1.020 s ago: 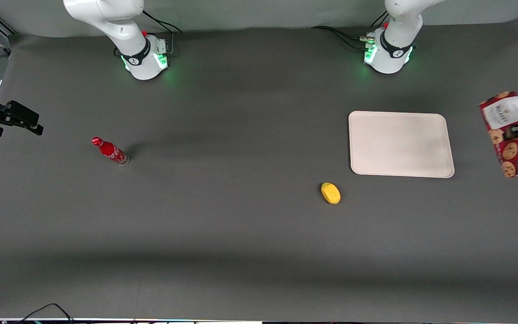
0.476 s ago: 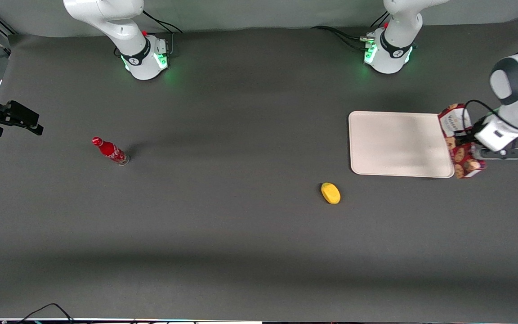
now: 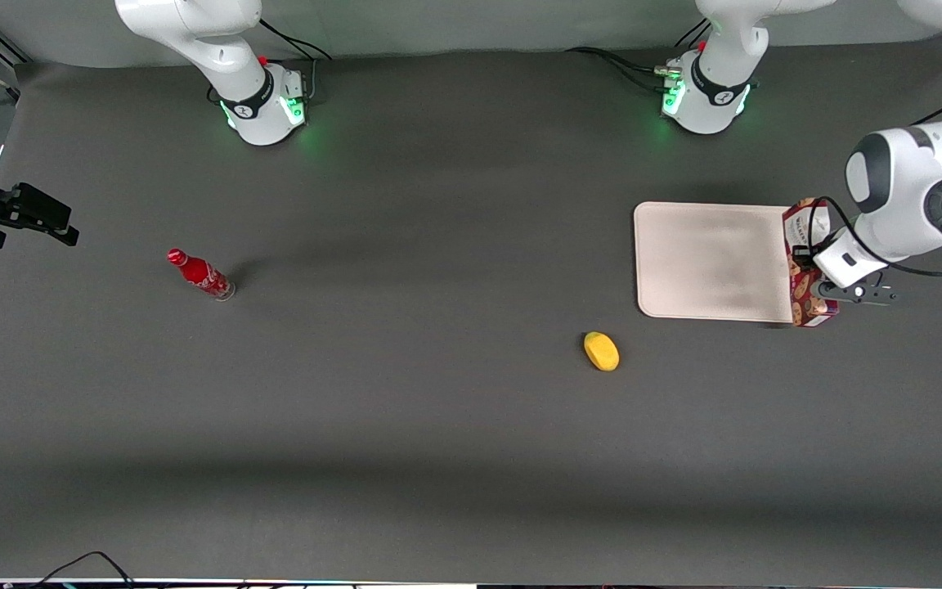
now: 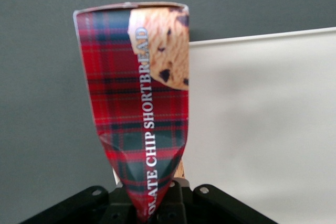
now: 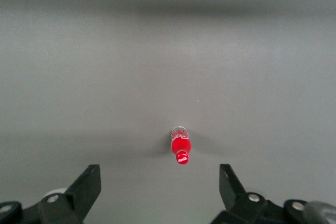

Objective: Place red cookie box on tray
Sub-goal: 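Carry the cookie box with the left gripper onto the tray's edge, then lower the cookie box onto the tray and open the left gripper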

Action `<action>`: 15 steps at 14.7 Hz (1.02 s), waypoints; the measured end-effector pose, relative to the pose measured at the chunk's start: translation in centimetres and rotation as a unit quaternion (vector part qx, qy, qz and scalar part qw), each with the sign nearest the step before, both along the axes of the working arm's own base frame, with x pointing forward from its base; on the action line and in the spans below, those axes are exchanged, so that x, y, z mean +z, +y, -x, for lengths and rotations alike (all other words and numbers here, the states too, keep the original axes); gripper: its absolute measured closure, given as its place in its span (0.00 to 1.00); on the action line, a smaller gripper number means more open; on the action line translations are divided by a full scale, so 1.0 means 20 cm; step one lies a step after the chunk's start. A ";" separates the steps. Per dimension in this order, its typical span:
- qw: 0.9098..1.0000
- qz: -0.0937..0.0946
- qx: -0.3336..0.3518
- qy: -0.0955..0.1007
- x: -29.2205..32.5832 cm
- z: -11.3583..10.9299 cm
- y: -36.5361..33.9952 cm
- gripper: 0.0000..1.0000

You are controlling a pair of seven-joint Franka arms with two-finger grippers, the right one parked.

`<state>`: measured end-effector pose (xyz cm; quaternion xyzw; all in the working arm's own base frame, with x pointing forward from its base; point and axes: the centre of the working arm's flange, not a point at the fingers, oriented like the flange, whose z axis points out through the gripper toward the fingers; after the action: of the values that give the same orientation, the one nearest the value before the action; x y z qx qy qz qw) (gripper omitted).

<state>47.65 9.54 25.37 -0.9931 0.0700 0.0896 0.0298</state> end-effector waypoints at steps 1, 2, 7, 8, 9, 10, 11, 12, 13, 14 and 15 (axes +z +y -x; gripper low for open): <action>1.000 -0.001 0.003 -0.003 -0.07 0.01 0.03 0.90; 1.000 -0.002 0.008 -0.005 -0.14 0.03 0.06 0.90; 0.999 -0.005 0.032 0.007 -0.23 0.12 0.17 0.90; 0.999 -0.005 0.035 0.011 -0.24 0.14 0.18 0.90; 0.999 -0.005 0.036 0.012 -0.24 0.14 0.18 0.90; 0.999 -0.005 0.036 0.012 -0.24 0.14 0.18 0.90; 0.999 -0.005 0.036 0.012 -0.24 0.15 0.18 0.90; 0.999 -0.005 0.036 0.012 -0.24 0.15 0.18 0.89; 0.999 -0.004 0.036 0.014 -0.25 0.15 0.18 0.81; 0.999 -0.004 0.036 0.017 -0.26 0.16 0.17 0.72; 0.999 -0.004 0.035 0.020 -0.27 0.17 0.17 0.59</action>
<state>44.28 12.92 19.99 -0.9928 0.0359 0.1102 0.0288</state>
